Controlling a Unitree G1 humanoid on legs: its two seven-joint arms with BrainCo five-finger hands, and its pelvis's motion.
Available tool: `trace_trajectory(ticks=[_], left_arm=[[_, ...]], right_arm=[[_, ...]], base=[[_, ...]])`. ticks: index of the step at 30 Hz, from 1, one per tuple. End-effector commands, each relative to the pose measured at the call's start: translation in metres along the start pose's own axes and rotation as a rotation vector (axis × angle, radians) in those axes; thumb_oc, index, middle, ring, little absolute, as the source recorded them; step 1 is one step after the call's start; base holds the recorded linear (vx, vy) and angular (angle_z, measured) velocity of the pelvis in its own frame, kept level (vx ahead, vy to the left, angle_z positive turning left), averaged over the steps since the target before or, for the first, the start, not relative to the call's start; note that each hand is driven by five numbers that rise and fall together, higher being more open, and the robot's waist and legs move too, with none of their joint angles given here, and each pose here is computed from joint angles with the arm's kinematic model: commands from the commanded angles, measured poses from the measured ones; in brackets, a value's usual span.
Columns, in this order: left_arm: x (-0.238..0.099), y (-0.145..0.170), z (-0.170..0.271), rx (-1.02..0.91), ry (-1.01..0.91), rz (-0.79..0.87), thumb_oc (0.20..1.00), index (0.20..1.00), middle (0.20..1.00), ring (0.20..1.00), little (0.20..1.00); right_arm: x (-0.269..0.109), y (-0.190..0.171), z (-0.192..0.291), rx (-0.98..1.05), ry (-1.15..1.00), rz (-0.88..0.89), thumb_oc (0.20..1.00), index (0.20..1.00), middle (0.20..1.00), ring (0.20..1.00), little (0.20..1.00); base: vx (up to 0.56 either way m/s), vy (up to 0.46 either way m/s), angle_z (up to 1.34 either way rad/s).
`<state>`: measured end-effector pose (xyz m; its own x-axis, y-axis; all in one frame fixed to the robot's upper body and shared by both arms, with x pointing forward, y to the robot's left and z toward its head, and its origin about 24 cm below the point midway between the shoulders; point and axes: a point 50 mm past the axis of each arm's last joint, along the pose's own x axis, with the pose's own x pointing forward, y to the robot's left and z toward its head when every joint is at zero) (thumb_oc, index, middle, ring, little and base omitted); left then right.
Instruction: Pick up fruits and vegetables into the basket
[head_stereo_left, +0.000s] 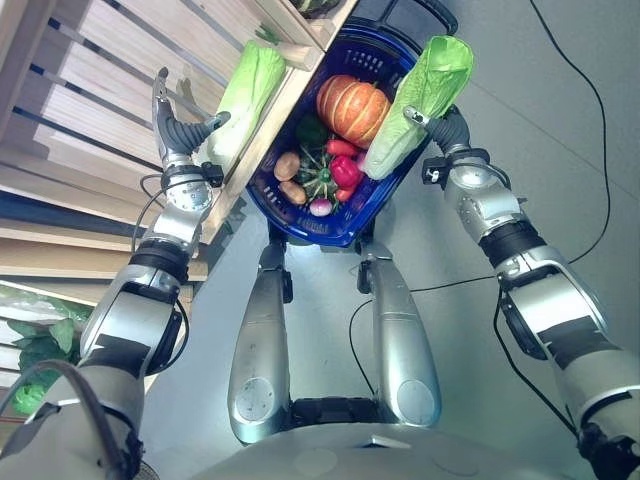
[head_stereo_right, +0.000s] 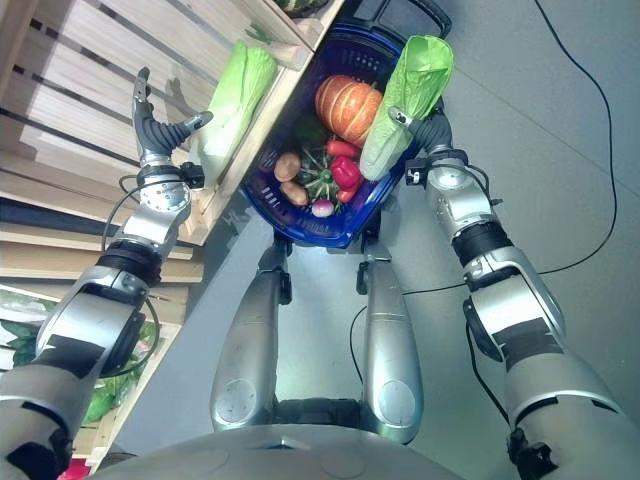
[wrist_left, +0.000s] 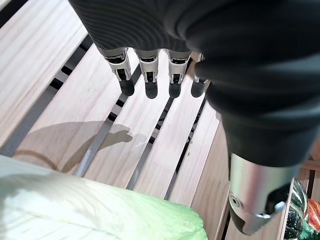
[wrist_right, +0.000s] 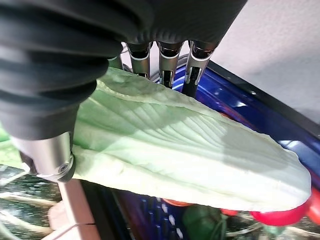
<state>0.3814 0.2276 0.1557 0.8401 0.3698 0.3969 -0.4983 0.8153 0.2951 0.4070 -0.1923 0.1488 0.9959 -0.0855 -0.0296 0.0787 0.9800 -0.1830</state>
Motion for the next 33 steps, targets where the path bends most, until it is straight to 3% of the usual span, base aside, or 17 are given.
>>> trace_trajectory(ticks=[1,33], left_arm=[[0.006,0.001,0.011,-0.046,-0.052,0.014,1.0,1.0,1.0,1.0,1.0],[-0.003,-0.031,0.026,-0.12,-0.088,-0.024,1.0,1.0,1.0,1.0,1.0]], right_arm=[[0.004,-0.009,0.015,0.005,-0.04,0.007,0.2,0.2,0.2,0.2,0.2],[0.007,-0.003,-0.023,0.248,0.292,0.017,0.2,0.2,0.2,0.2,0.2]], base=[[0.01,-0.026,0.04],[0.0,-0.006,0.02]])
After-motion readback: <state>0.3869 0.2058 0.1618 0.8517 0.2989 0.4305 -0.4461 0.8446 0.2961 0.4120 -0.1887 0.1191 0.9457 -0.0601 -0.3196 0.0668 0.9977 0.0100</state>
